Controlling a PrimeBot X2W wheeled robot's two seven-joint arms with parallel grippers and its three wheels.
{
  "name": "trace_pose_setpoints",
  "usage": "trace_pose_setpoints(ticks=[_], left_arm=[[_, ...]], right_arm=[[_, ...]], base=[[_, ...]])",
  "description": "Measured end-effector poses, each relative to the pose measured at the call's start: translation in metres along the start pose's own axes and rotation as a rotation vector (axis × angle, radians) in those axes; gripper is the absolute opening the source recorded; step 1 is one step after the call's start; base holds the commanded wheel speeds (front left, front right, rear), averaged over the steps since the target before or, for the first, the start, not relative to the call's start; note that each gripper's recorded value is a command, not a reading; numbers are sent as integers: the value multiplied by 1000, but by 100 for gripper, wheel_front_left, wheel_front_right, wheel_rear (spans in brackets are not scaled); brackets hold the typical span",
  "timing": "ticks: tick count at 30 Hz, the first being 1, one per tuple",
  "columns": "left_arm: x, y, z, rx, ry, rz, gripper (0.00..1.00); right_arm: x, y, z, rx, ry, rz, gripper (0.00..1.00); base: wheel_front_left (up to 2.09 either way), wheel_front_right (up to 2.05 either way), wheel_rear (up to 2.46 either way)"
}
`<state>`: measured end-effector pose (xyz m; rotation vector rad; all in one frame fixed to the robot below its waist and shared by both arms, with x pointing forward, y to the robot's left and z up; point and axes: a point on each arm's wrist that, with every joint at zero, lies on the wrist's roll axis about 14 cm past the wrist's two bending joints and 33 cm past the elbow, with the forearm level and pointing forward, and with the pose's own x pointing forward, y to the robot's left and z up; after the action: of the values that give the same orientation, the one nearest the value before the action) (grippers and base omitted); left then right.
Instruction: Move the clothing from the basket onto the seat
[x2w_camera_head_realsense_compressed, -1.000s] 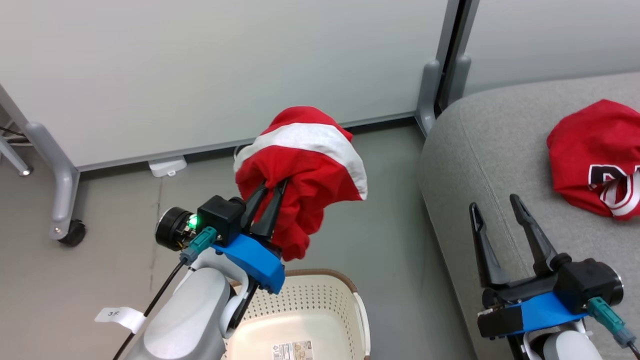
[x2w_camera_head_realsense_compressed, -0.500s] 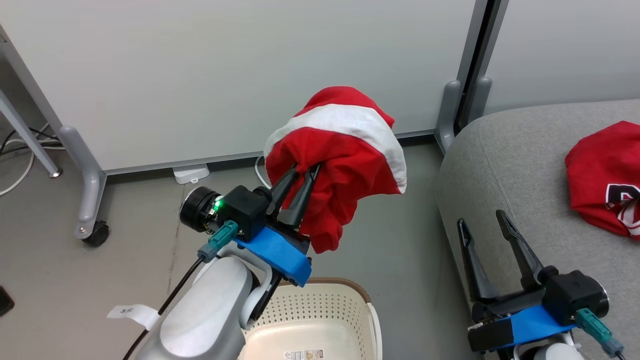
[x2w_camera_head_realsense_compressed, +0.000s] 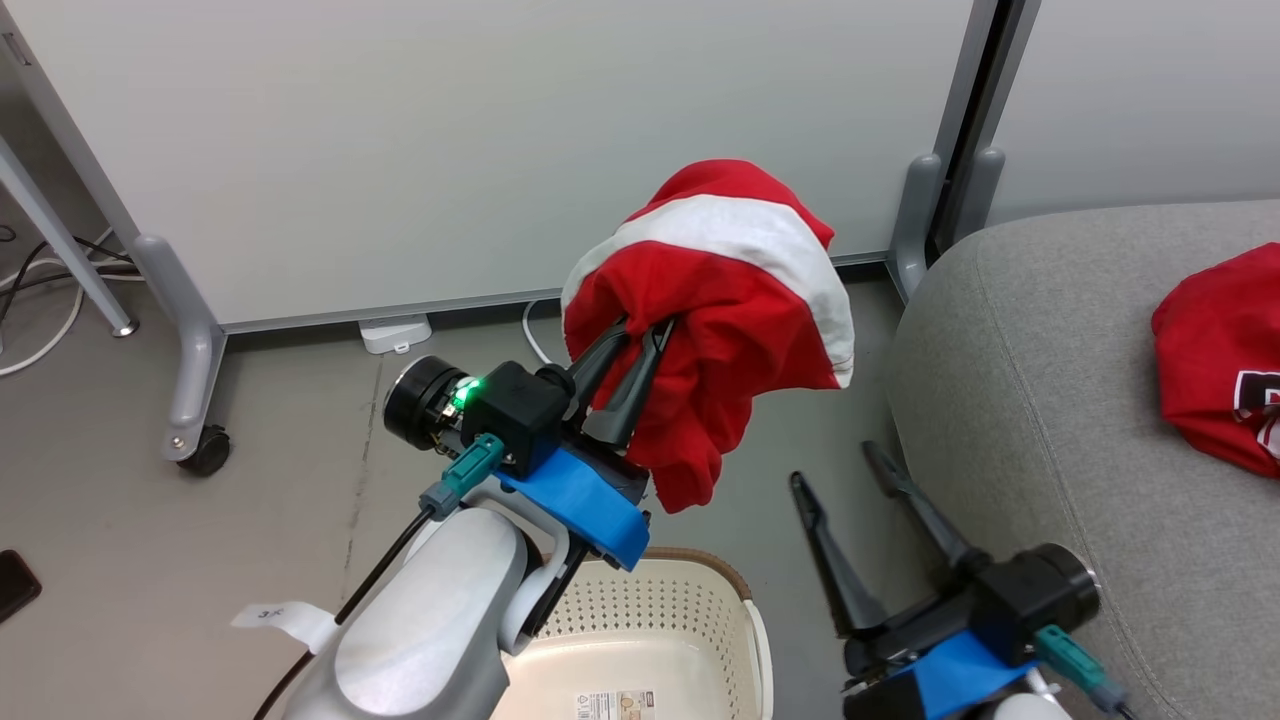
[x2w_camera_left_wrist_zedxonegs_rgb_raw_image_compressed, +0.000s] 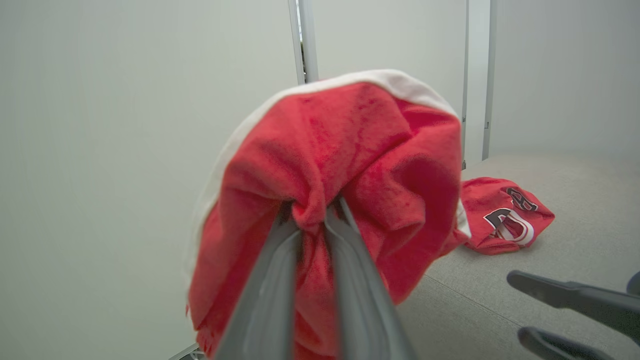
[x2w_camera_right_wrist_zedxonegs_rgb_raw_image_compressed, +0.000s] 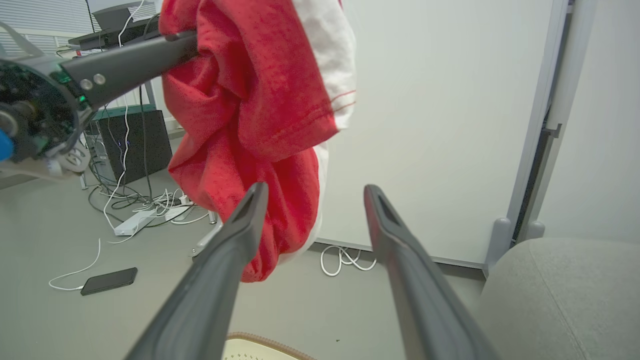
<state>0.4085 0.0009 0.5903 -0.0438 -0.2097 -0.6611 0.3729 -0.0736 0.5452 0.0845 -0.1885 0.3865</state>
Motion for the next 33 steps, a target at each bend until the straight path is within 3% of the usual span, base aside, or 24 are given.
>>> trace_pose_setpoints(ticks=[9,22,33], left_arm=[[2,-4,5,2,-12,-9,0],[7,-5,9,1,-29,-16,0],[9,-7,9,-5,-33,-17,0]], right_arm=[[20,42,-11,-92,34,172,100],[53,52,-35,-287,103,280,100],[80,45,-27,-239,83,258,100]], base=[[0,0,0],[0,0,0],[0,0,0]])
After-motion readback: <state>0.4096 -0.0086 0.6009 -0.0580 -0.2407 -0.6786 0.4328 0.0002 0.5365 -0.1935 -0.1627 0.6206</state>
